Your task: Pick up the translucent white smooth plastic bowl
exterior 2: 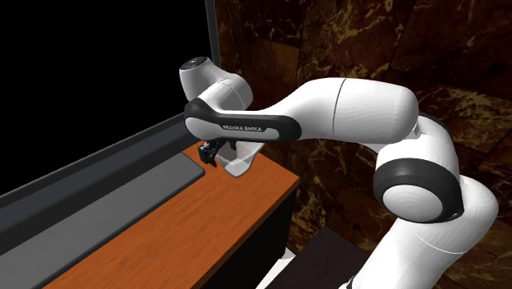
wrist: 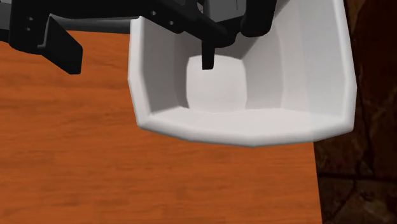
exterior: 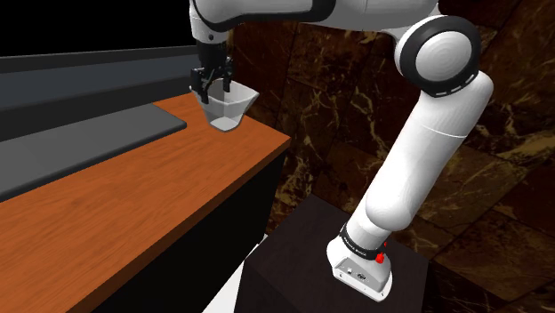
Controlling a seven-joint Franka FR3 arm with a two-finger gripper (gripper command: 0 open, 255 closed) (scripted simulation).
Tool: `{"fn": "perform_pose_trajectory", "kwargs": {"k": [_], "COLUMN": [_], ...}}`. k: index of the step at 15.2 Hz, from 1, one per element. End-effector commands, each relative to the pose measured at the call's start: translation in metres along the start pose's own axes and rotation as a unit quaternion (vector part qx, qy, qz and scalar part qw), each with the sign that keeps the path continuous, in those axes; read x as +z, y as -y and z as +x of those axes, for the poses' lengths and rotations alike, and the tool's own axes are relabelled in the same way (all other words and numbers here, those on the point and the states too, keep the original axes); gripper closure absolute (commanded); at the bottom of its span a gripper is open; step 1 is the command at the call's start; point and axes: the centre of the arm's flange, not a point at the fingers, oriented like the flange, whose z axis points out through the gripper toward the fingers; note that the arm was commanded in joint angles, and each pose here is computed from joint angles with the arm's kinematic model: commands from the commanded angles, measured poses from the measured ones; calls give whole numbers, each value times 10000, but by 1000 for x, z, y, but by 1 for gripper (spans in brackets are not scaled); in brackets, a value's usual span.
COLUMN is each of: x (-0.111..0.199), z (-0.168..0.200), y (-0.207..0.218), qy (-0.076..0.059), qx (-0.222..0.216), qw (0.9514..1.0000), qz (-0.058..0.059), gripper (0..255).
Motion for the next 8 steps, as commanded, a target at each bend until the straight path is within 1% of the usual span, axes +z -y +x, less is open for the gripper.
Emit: {"fn": "perform_pose_trajectory", "kwargs": {"k": [1,2,3,8], "x": [9,9,9,9], "z": [0,0,0,0], "y": [1,1,1,2], "qy": [-3,-3,-3,-3], "qx": [0,0,0,0], "qw": [10000,10000,10000,10000], "qz": [0,0,0,0], "gripper": [0,0,255,255]}}
